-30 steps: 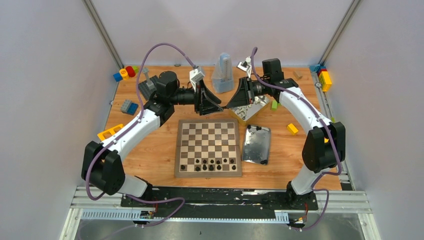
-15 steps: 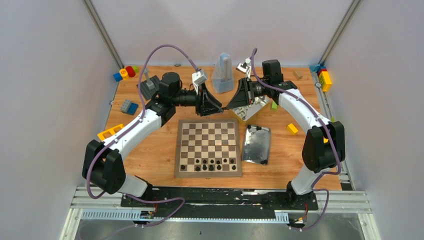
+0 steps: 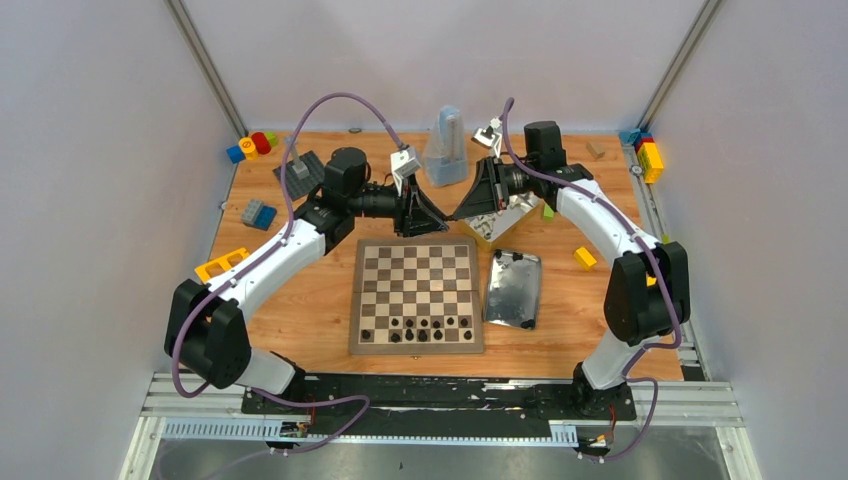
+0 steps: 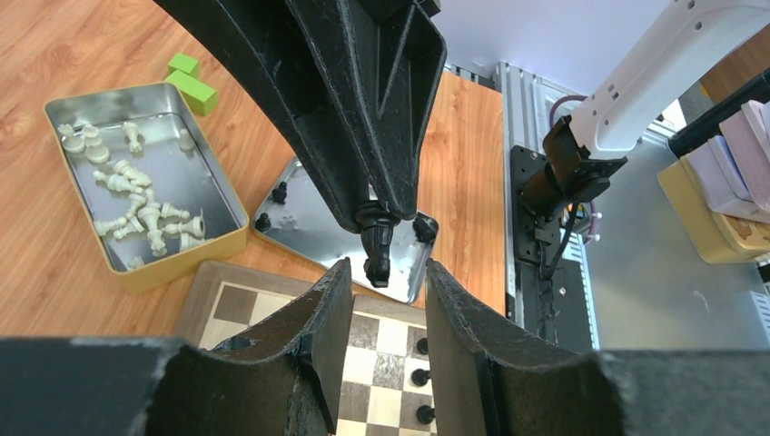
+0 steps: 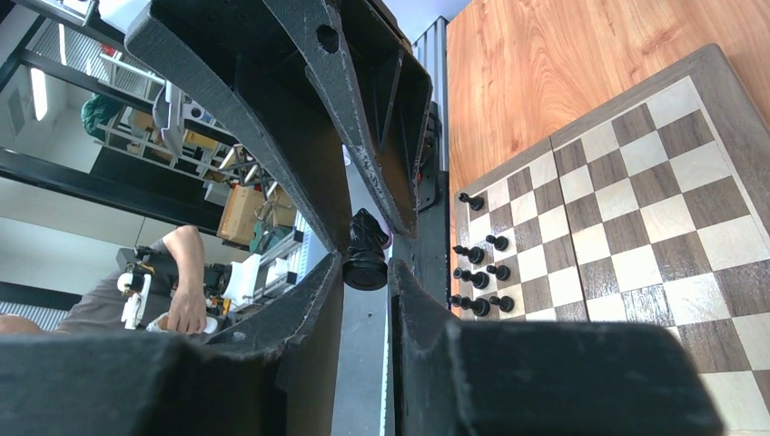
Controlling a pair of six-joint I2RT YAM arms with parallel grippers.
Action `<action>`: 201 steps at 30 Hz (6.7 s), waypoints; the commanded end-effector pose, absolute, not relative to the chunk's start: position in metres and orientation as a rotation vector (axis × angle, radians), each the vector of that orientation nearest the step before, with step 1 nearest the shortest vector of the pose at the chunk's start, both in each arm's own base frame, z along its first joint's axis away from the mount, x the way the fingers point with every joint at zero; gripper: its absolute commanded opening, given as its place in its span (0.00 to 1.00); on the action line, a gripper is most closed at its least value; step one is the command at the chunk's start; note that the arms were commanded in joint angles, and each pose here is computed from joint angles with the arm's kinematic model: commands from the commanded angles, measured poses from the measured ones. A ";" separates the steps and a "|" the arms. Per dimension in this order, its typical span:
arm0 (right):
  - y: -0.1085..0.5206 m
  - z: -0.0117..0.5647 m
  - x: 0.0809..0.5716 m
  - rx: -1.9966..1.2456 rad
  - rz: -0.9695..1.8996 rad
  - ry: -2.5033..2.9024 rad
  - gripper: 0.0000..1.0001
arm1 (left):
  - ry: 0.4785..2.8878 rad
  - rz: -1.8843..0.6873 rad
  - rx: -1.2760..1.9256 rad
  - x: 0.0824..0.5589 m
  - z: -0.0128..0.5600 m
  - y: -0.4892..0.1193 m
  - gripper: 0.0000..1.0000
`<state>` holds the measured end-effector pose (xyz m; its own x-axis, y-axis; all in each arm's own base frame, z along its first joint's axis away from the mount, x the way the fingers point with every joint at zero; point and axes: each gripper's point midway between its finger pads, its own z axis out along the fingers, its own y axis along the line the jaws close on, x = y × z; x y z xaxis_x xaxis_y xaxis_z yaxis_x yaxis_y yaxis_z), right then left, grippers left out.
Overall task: Set up the chess pieces on the board
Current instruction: Place the chess piece on the chessboard.
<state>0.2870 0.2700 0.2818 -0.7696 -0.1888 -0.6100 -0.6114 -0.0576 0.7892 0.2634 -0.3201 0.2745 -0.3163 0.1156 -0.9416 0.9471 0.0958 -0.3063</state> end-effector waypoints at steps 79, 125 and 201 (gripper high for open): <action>0.120 0.236 0.306 -0.620 1.095 1.933 0.33 | 2.078 -0.278 2.068 0.166 0.149 -0.255 0.00; 0.093 0.240 0.307 -0.529 1.128 1.919 0.30 | 2.035 0.062 2.521 0.120 0.066 -0.351 0.08; 0.095 0.242 0.303 -0.534 1.163 1.909 0.30 | 2.036 0.167 2.523 0.121 0.057 -0.354 0.30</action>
